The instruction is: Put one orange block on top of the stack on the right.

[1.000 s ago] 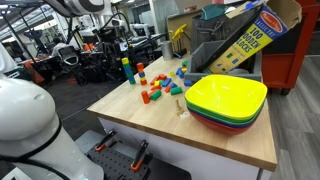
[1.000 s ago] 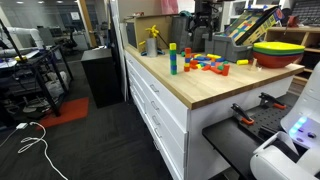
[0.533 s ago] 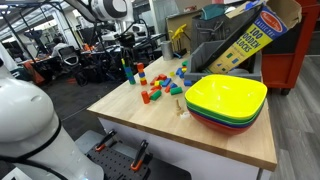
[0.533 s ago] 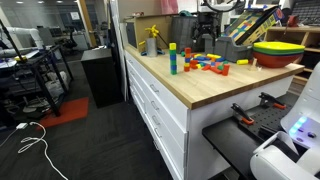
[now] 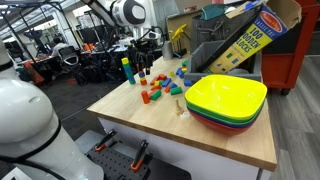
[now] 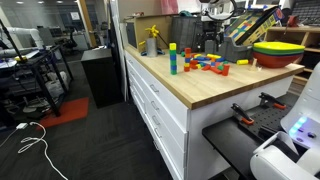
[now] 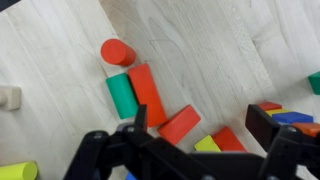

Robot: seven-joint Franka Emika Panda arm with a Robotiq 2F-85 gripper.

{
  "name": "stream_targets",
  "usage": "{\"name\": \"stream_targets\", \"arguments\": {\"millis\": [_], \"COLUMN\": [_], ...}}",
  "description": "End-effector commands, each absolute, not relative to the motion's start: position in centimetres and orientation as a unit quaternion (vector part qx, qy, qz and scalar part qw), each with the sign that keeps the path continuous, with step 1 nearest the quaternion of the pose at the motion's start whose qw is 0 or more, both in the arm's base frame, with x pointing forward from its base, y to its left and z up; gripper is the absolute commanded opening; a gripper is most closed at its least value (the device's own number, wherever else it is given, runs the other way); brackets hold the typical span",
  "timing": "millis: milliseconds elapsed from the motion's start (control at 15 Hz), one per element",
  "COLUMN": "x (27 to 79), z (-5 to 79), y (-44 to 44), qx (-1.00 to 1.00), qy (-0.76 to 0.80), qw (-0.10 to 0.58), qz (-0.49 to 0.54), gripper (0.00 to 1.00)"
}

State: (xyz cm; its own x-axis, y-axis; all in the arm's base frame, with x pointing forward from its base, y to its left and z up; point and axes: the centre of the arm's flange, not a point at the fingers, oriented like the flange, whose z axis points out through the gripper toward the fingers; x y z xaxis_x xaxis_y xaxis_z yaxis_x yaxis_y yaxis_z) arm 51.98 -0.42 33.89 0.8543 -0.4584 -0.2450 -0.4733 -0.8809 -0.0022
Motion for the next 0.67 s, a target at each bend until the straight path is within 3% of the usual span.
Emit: {"name": "stream_targets", "arguments": {"millis": [0, 467, 600], "x": [53.8, 55.2, 54.4], "z": [32.9, 31.3, 31.0], "y": [-2.7, -6.4, -5.9], "qx": [-0.950, -0.922, -0.925], "qy": [0.282, 0.342, 0.339], "qw": [0.051, 0.112, 0.099], "qz": [0.127, 0.141, 0.141], "gripper": [1.00, 1.00, 1.00]}}
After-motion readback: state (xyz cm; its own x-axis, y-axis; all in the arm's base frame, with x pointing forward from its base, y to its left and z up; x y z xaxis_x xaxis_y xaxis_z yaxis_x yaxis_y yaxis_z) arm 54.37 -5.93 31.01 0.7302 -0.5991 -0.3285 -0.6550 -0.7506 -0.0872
